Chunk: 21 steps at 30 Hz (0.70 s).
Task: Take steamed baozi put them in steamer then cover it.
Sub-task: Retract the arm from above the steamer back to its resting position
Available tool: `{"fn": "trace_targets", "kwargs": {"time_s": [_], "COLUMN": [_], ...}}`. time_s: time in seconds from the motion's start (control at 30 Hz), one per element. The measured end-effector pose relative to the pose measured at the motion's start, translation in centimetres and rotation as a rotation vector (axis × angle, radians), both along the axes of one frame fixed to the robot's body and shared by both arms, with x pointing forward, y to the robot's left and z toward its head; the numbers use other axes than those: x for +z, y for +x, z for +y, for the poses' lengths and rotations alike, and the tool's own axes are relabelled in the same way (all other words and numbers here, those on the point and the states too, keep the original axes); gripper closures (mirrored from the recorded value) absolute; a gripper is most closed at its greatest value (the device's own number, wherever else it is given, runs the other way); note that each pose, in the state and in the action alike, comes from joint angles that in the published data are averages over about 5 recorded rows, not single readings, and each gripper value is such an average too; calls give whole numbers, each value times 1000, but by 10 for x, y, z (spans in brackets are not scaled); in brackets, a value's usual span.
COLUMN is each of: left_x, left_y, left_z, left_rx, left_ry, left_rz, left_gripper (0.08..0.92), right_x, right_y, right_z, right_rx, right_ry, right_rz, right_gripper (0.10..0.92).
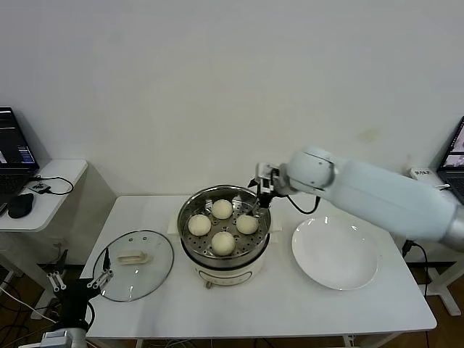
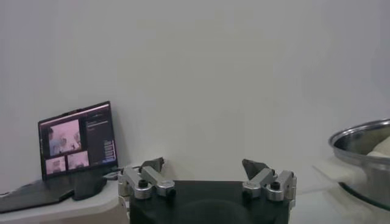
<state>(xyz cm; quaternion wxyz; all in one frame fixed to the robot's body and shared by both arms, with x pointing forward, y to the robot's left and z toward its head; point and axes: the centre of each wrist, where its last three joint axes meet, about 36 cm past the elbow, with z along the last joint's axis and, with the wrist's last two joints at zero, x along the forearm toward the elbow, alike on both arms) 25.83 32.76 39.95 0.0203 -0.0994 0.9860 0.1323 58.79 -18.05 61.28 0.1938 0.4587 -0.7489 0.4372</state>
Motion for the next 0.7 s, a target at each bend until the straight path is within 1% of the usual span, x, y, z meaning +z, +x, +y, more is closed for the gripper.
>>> {"fn": "trace_targets", "kwargs": {"time_s": [0.23, 0.47, 0.6, 0.7], "left_x": [-5, -13, -21, -27], "left_y": [2, 4, 6, 9], "left_z": [0, 1, 0, 2], "left_rx": [3, 5, 16, 22], "left_ry": [0, 27, 68, 140], "left_rz": [12, 46, 60, 64], "left_gripper": [177, 177, 177, 177], "right_x": [-41, -90, -123, -147], "right_y": [-41, -79, -108, -133], "right_z": [-37, -66, -84, -100], "right_rx": [-89, -175, -249, -336], "right_ry": [299, 578, 714, 799], "right_rz": [-148, -335, -423, -472], "right_gripper": [200, 199, 200, 200]}}
